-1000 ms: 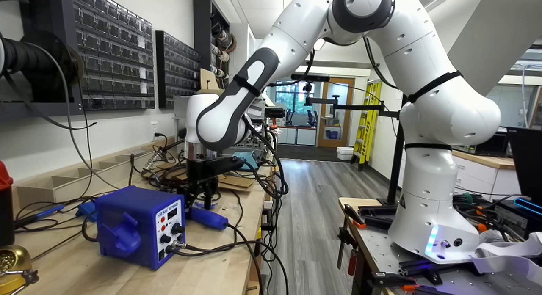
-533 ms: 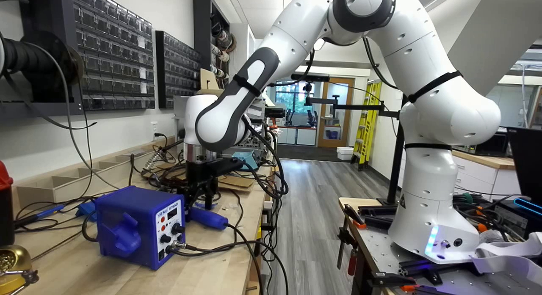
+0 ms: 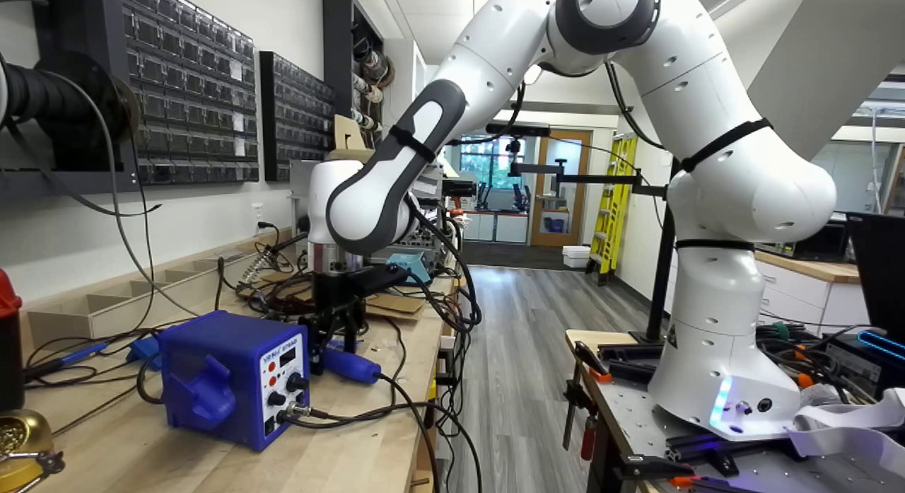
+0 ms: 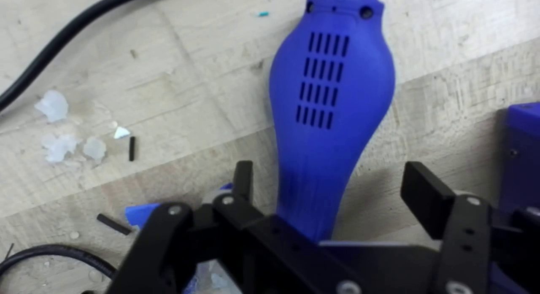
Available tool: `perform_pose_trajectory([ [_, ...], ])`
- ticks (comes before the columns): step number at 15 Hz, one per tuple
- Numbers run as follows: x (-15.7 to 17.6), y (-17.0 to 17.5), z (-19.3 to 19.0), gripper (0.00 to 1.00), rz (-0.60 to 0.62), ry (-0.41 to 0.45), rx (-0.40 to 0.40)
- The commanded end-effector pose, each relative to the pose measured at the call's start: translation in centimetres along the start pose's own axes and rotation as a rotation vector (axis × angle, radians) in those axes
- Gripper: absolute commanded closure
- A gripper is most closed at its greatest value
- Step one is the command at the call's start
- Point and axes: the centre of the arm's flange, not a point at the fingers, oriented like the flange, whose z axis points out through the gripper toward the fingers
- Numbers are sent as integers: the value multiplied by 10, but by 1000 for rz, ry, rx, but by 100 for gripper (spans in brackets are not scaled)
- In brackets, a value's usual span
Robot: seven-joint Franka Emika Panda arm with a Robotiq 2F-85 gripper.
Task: Take the blue object to your right and position it onto the blue object on your left
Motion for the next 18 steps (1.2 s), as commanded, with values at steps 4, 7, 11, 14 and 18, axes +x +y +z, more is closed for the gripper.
perform_pose_trajectory([
  [4,-5,2,-6,59,-23,-6,14],
  [7,-5,4,-8,80,-25,-2,13],
  [11,-4,7,-16,85,-16,12,15],
  [14,-4,9,-27,85,-11,38,15],
  [18,-1,10,-43,85,-12,75,19],
])
